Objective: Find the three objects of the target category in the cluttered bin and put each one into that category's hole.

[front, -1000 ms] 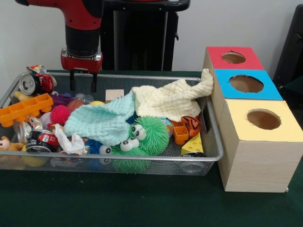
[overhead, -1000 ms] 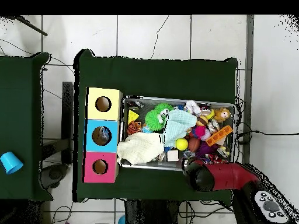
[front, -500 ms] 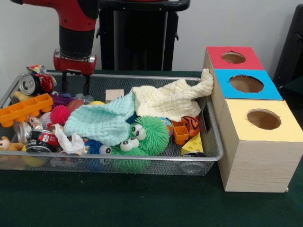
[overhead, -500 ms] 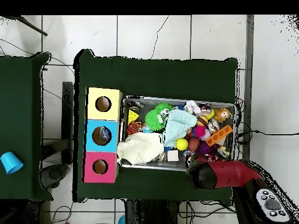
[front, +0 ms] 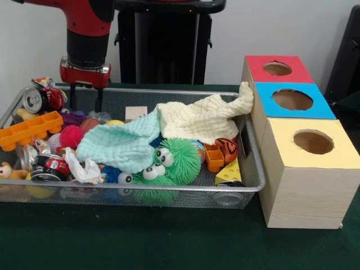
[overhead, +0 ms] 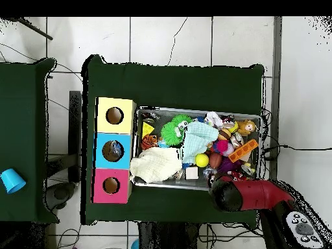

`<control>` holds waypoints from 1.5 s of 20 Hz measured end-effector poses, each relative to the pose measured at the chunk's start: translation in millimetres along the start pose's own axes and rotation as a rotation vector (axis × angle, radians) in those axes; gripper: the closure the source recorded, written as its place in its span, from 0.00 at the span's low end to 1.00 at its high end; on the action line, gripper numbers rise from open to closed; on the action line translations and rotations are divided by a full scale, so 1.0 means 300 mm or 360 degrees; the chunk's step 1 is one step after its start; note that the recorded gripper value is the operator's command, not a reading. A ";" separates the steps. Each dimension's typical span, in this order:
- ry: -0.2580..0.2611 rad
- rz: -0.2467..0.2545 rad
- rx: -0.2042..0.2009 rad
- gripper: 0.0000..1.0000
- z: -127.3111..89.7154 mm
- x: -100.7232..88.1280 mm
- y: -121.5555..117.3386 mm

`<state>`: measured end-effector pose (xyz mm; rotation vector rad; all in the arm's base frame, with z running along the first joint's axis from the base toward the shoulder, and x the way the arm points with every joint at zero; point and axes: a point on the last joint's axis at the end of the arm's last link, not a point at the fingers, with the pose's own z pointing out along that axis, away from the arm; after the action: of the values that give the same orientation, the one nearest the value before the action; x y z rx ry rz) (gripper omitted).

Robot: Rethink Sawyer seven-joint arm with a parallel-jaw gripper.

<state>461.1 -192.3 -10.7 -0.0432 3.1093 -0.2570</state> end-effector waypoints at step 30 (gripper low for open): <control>-0.0040 0.0217 -0.0118 0.00 0.019 -0.007 -0.083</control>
<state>464.1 -217.8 -12.1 0.1625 3.0775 -0.1365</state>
